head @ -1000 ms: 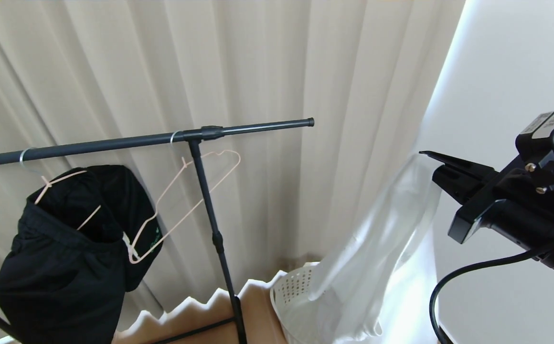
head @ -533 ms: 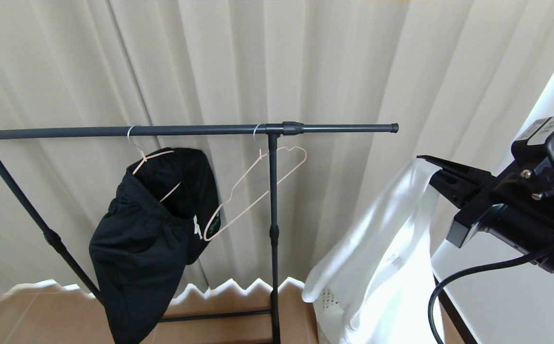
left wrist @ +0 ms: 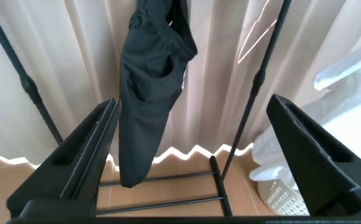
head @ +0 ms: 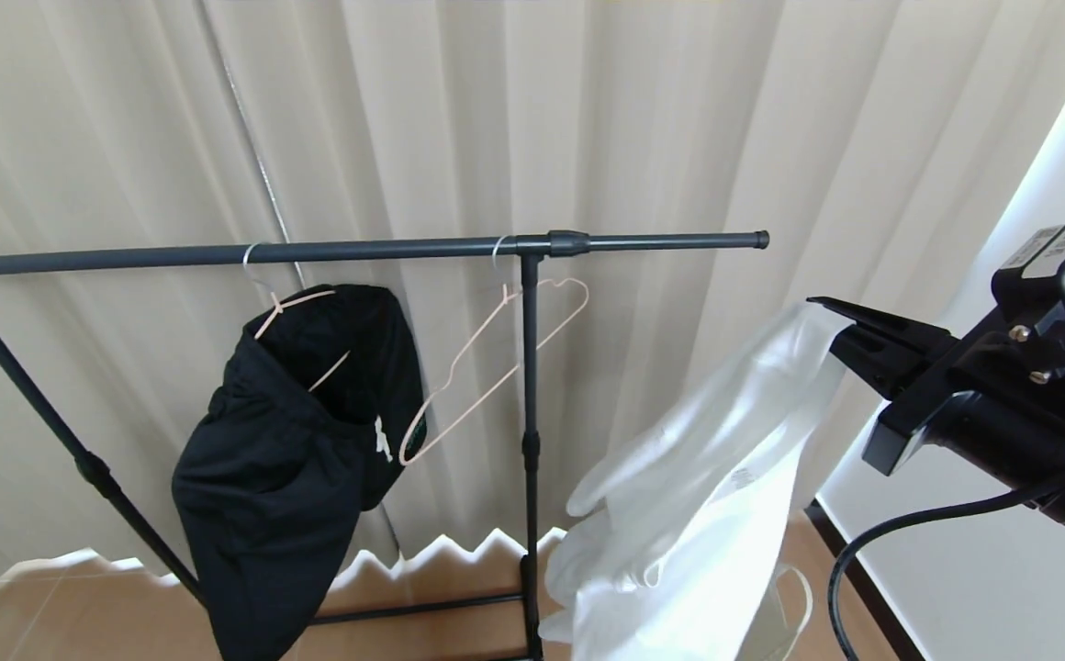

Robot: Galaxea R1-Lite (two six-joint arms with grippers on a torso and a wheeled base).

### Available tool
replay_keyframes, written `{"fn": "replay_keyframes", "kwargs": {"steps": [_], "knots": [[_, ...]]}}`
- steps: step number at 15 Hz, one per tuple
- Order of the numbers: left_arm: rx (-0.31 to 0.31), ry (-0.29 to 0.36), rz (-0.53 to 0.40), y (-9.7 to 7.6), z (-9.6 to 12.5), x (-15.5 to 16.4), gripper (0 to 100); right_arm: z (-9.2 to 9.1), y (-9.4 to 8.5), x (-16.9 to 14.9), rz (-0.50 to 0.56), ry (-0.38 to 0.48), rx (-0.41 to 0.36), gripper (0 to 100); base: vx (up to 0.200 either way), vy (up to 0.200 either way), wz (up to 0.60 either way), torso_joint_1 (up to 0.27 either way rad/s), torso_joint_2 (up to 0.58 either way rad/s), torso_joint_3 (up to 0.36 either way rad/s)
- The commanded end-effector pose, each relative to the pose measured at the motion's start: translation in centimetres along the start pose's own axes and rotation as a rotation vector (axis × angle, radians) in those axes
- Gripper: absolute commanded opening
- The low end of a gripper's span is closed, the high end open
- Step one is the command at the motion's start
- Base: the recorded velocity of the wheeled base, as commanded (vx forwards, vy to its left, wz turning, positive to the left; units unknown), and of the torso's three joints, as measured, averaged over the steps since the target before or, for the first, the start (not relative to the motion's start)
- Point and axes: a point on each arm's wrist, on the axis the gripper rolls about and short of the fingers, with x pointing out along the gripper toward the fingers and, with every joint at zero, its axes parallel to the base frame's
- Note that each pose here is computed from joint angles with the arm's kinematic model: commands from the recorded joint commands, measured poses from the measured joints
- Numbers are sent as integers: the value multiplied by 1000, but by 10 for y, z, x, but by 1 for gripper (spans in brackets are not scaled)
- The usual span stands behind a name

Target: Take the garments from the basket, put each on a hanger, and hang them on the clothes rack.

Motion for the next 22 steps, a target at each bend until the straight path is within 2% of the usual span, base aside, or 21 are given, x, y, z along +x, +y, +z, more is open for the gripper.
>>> {"fn": "replay_keyframes", "kwargs": {"steps": [1,3,11,14,22], "knots": [[0,0,-1,0,0,0,100,-1,0,0,2,5,-1,0,0,200,0,7,7,7],[0,0,1,0,0,0,100,-1,0,0,1,4,-1,0,0,200,0,-7,0,2],[0,0,-4,0,0,0,100,-1,0,0,1,4,-1,0,-175,175,0,-2,-3,5],[0,0,-4,0,0,0,100,-1,0,0,2,5,-1,0,-200,0,0,9,4,6],[24,9,-12,0,0,0,100,-8,7,10,24,39,0,0,0,0,0,0,0,0]]}}
